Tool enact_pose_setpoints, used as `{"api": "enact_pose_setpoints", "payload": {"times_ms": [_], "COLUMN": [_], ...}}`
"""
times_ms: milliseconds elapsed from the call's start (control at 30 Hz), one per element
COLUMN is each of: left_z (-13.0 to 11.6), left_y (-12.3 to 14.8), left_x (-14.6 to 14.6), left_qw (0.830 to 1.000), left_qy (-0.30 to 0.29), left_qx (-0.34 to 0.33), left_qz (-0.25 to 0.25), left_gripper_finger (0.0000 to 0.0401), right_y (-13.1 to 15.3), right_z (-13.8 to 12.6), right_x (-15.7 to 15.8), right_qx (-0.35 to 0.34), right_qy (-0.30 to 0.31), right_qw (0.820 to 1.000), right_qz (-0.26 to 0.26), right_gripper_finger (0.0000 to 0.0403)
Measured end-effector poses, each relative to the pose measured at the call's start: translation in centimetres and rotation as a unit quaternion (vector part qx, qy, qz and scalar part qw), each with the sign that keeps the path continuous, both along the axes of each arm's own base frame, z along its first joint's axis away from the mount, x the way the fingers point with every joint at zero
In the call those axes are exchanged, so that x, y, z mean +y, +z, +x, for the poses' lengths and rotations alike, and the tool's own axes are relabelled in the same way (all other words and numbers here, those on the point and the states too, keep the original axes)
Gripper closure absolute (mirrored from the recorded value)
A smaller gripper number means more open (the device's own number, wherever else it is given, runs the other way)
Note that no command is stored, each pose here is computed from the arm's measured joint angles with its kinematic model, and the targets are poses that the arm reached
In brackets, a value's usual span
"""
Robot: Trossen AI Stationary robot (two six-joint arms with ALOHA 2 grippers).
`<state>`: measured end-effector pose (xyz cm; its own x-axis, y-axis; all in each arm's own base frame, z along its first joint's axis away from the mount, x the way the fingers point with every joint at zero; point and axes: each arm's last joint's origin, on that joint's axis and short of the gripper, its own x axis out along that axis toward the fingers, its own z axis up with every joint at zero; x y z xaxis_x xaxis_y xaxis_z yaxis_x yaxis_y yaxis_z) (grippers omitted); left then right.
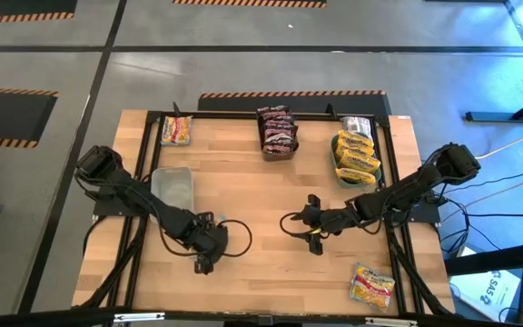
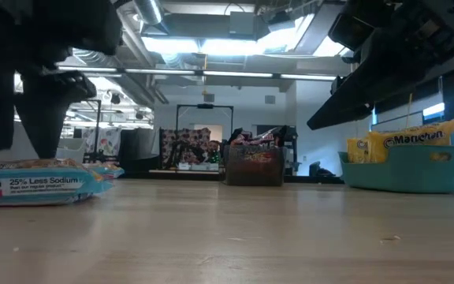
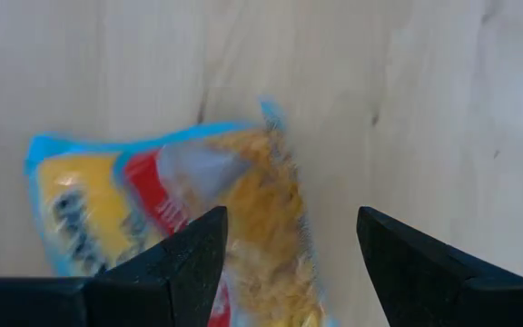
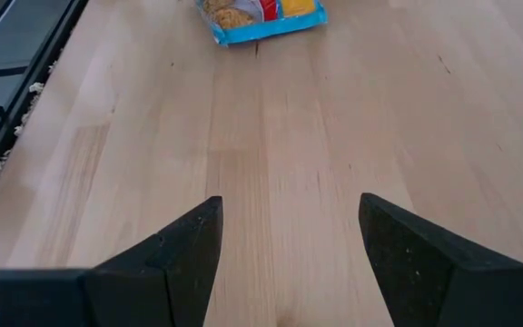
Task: Sort Maruchan noodles
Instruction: Put the left blue noodle pack into the gray bin
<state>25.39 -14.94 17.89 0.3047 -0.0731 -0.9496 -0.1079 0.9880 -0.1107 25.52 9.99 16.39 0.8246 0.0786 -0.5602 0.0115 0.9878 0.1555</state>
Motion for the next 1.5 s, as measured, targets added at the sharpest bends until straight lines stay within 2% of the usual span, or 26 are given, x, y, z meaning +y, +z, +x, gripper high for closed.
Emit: {"api": "enact_pose_setpoints", "payload": {"times_ms": [200, 367, 567, 800, 933, 1100, 1233, 1367, 1500], "left_z": [0.2, 1.4, 2.7, 5.4, 7.3, 8.6, 8.5, 6.8, 5.2], "left_y": [-1.1, -1.2, -1.4, -2.7, -3.3, -2.2, 1.3, 2.7, 2.8], "left_x": [0.4, 0.5, 1.8, 3.1, 4.0, 5.0, 4.8, 4.7, 4.5], "left_qw": [1.0, 0.997, 0.993, 0.984, 0.976, 0.971, 0.966, 0.972, 0.972], "left_qy": [-0.003, -0.034, -0.045, -0.064, -0.055, -0.035, -0.017, 0.024, 0.065], "left_qx": [-0.01, -0.064, -0.094, -0.153, -0.203, -0.23, -0.253, -0.226, -0.189], "left_qz": [0.005, 0.013, 0.048, 0.066, 0.063, 0.059, 0.058, 0.067, 0.126], "left_gripper_finger": [0.0159, 0.0159, 0.0159, 0.0159, 0.0159, 0.0159, 0.0159, 0.0159, 0.0159], "right_y": [0.1, 0.5, 1.0, 1.1, 1.4, 1.4, 1.4, 1.4, 1.3], "right_z": [0.1, 0.3, 0.5, 0.6, 0.8, 0.8, 0.7, 0.7, 0.8], "right_x": [0.0, 0.1, 0.2, 0.2, 0.2, 0.2, 0.2, 0.2, 0.3], "right_qx": [-0.005, -0.032, -0.055, -0.061, -0.084, -0.083, -0.08, -0.081, -0.085], "right_qy": [0.001, 0.009, 0.015, 0.013, -0.001, 0.001, 0.012, 0.012, 0.012], "right_qw": [1.0, 0.999, 0.998, 0.998, 0.996, 0.997, 0.997, 0.997, 0.996], "right_qz": [0.0, -0.001, -0.002, -0.001, 0.0, 0.001, -0.007, -0.008, -0.007], "right_gripper_finger": [0.016, 0.016, 0.016, 0.016, 0.016, 0.016, 0.016, 0.016, 0.016]}}
